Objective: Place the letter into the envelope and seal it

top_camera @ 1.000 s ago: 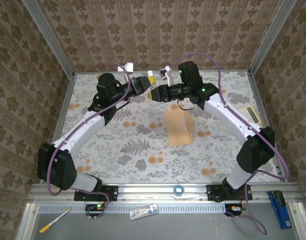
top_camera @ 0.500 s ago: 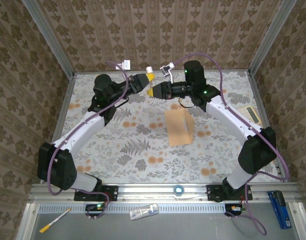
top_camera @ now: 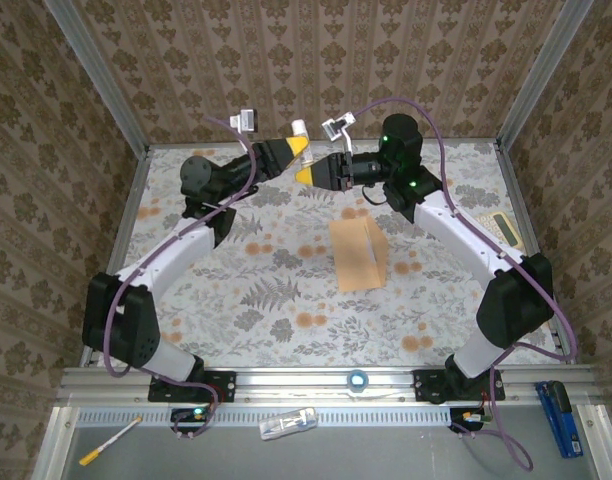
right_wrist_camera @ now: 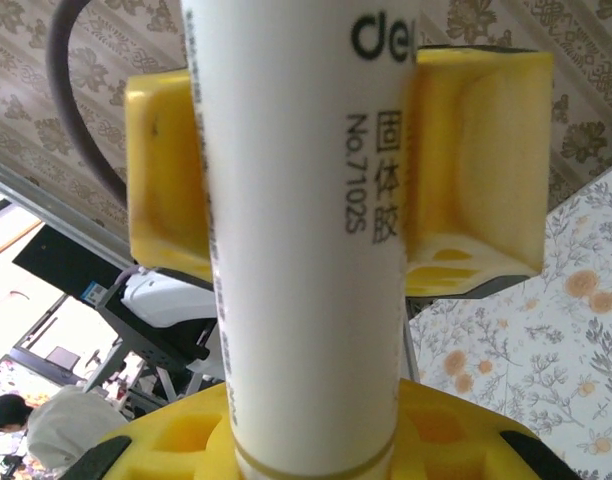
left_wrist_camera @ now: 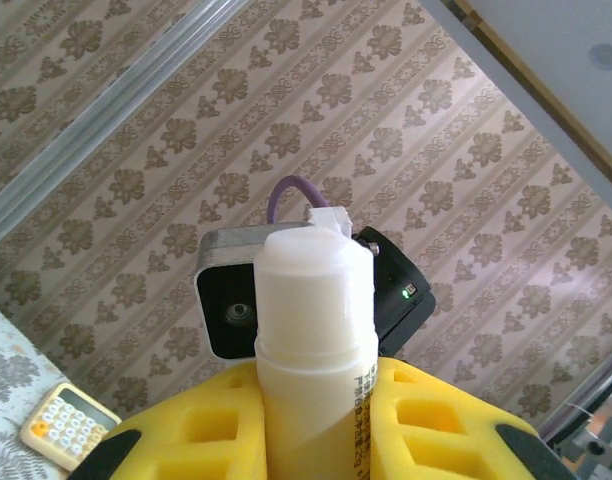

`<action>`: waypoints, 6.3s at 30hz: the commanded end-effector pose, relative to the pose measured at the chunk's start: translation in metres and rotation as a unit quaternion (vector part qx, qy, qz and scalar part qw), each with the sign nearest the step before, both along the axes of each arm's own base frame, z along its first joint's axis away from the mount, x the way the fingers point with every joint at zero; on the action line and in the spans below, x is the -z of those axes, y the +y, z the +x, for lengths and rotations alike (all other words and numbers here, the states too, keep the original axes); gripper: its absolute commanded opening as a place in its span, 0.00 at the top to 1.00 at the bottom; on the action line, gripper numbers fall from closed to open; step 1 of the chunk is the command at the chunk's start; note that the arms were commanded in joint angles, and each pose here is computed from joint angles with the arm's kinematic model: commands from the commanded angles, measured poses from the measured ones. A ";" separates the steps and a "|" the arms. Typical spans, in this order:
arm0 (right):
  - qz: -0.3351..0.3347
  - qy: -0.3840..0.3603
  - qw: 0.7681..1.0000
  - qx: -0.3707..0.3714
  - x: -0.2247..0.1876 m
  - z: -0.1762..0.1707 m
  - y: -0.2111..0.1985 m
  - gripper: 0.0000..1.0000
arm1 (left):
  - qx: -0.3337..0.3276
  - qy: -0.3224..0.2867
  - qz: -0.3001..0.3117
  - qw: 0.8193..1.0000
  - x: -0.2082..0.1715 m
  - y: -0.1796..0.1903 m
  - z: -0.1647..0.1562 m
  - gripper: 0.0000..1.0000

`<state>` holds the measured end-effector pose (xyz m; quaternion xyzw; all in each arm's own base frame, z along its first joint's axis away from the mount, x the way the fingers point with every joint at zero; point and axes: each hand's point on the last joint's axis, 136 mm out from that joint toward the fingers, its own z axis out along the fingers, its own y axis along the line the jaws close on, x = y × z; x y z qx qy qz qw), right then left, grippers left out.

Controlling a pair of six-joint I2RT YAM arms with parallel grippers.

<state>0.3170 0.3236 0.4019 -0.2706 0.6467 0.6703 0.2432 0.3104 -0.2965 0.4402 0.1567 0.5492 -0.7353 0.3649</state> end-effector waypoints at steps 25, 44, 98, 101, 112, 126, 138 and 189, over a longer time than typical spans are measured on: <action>-0.323 -0.018 0.920 0.221 0.090 0.036 -0.036 0.43 | -0.226 0.090 0.209 0.947 0.064 0.043 0.047 1.00; -0.277 -0.021 0.939 0.202 0.087 0.044 0.008 0.54 | -0.222 0.100 0.206 0.948 0.072 0.028 0.034 1.00; -0.204 -0.003 0.969 0.138 0.076 0.030 0.028 0.81 | -0.200 0.094 0.161 0.962 0.061 0.030 0.036 1.00; -0.143 -0.006 0.983 0.115 0.055 0.026 0.029 0.81 | -0.190 0.075 0.142 0.969 0.052 0.035 0.034 1.00; -0.002 -0.004 1.000 -0.001 -0.009 0.001 0.031 0.80 | -0.104 -0.024 0.090 0.990 0.007 0.025 0.001 1.00; -0.007 -0.020 1.000 -0.007 -0.012 -0.006 0.026 0.77 | -0.063 -0.058 0.061 0.994 -0.006 0.020 -0.012 1.00; 0.001 -0.026 1.000 -0.004 -0.015 -0.004 0.018 0.76 | -0.054 -0.073 0.049 0.995 -0.011 0.020 -0.018 1.00; -0.230 -0.087 0.951 0.187 0.045 0.027 0.015 0.49 | -0.215 0.029 0.147 0.965 0.031 0.039 0.030 1.00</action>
